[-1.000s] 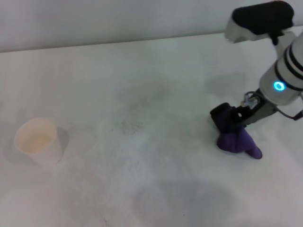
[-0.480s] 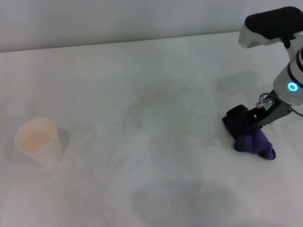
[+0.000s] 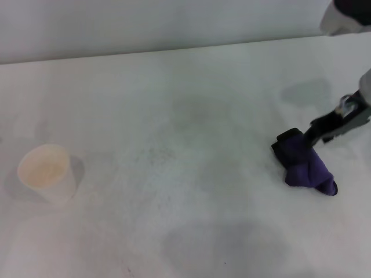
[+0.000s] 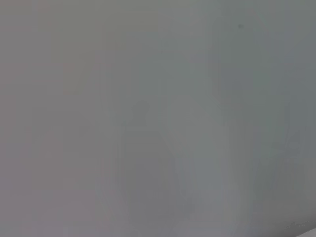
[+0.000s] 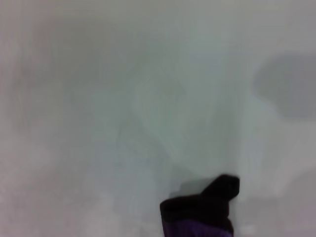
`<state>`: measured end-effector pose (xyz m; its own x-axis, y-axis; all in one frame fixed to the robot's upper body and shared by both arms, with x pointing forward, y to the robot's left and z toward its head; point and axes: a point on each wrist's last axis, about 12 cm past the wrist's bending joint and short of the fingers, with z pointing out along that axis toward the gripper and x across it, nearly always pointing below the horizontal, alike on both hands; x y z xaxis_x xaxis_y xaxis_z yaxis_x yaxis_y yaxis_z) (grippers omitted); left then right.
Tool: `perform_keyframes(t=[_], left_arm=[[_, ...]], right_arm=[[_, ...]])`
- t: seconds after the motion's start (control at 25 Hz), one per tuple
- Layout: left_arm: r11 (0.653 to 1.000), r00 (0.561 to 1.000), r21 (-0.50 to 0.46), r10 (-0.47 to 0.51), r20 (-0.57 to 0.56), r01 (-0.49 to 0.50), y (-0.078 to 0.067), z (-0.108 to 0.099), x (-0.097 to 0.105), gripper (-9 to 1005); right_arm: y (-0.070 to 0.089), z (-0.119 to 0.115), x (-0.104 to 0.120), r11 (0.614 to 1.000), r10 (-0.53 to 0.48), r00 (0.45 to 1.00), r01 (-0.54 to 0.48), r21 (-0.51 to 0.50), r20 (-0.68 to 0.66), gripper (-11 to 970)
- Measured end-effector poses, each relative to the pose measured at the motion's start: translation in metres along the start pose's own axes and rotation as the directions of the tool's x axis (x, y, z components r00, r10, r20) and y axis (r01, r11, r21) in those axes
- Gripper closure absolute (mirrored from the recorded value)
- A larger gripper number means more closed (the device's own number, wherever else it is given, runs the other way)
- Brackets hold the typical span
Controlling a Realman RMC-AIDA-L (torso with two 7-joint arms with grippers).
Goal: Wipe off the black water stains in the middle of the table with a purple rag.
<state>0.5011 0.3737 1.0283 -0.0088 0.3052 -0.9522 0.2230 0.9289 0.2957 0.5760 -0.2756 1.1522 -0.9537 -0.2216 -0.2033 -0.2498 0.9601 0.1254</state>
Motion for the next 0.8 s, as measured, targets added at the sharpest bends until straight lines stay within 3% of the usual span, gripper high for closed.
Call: perform_keyframes(t=[0.28,0.48,0.6,0.8], left_arm=[[0.998,0.999,-0.052,-0.046,0.013,0.046,-0.006,0.003,-0.001,104],[0.995,0.997,-0.071,-0.071,0.026,0.073,-0.008,0.007,-0.002,103],[0.992,0.995,-0.087,-0.092,0.033,0.095,-0.008,0.009,-0.003,103],[0.99,0.994,-0.093,-0.101,0.042,0.105,-0.009,0.011,-0.004,104]], right_arm=[[-0.049,-0.023,-0.004,0.999,0.03,0.971,-0.022,-0.036,0.235,544],[-0.089,-0.027,0.005,0.993,0.085,0.873,-0.033,-0.115,0.48,542],[-0.109,-0.023,0.017,0.985,0.128,0.776,-0.028,-0.169,0.617,541],[-0.134,-0.006,0.051,0.974,0.195,0.553,-0.016,-0.224,0.81,540]])
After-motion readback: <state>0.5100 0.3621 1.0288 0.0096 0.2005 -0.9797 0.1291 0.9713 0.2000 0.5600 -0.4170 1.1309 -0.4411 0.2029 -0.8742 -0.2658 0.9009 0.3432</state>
